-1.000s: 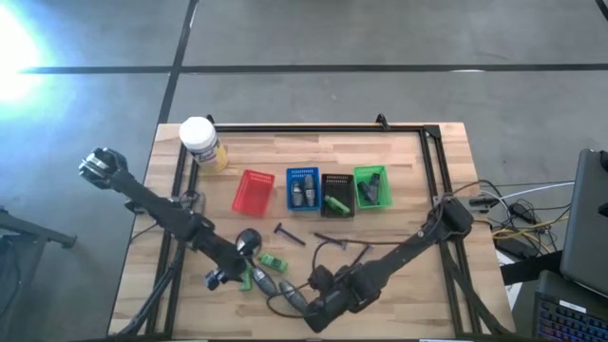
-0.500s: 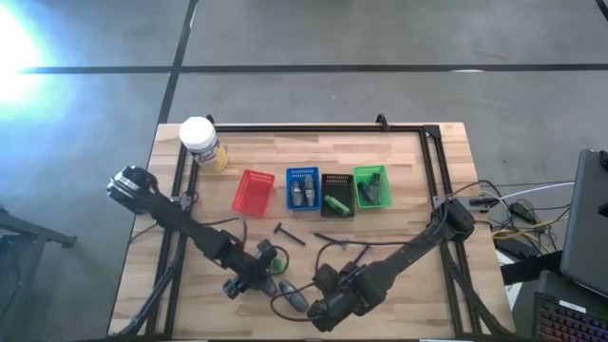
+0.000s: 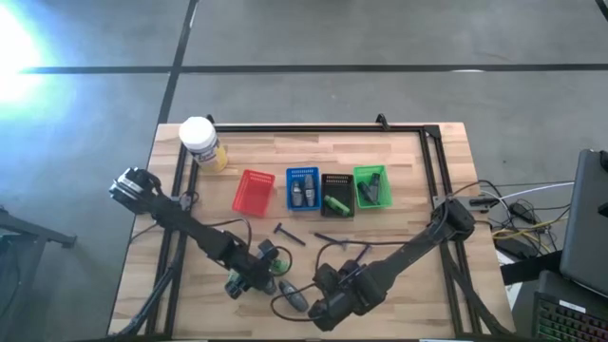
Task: Pick & Place Travel size toiletries
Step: Put the black deodorant into the blue basket
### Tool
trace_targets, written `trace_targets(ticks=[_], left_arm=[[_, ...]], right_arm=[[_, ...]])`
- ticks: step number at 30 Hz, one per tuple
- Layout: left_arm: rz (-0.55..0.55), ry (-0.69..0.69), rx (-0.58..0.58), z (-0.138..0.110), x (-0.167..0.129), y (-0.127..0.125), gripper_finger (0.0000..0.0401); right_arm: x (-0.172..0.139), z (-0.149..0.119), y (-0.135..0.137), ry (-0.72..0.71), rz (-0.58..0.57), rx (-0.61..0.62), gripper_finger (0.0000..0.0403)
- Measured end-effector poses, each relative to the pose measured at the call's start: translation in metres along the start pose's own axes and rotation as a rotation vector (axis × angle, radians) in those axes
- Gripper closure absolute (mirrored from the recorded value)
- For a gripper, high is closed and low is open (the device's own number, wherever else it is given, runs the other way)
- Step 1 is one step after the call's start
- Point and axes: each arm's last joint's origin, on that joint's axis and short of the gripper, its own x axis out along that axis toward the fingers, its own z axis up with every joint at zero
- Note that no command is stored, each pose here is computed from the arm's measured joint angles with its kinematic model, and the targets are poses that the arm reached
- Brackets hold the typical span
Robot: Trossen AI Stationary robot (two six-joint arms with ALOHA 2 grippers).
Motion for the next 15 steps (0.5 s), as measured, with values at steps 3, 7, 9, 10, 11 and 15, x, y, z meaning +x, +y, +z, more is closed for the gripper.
trace_targets(ticks=[3, 7, 9, 10, 11, 15], left_arm=[[0.023, -0.002, -0.063, 0.004, -0.015, 0.002, 0.0192], [0.105, 0.008, -0.113, 0.006, -0.044, 0.008, 0.0192], [0.175, -0.021, -0.19, 0.009, -0.061, 0.019, 0.0192], [0.211, -0.042, -0.252, 0.01, -0.07, 0.028, 0.0192], [0.25, -0.062, -0.339, 0.009, -0.078, 0.038, 0.0192], [0.352, -0.172, -0.857, -0.009, -0.101, 0.09, 0.0192]], right_arm=[[-0.009, 0.001, -0.004, -0.009, -0.025, -0.005, 0.0039], [-0.025, 0.004, -0.013, -0.048, -0.075, 0.012, 0.0039], [-0.035, 0.006, -0.018, -0.077, -0.096, 0.029, 0.0039], [-0.042, 0.007, -0.02, -0.1, -0.102, 0.049, 0.0039], [-0.048, 0.009, -0.024, -0.122, -0.115, 0.071, 0.0039], [-0.066, 0.015, -0.035, -0.198, -0.145, 0.193, 0.0039]])
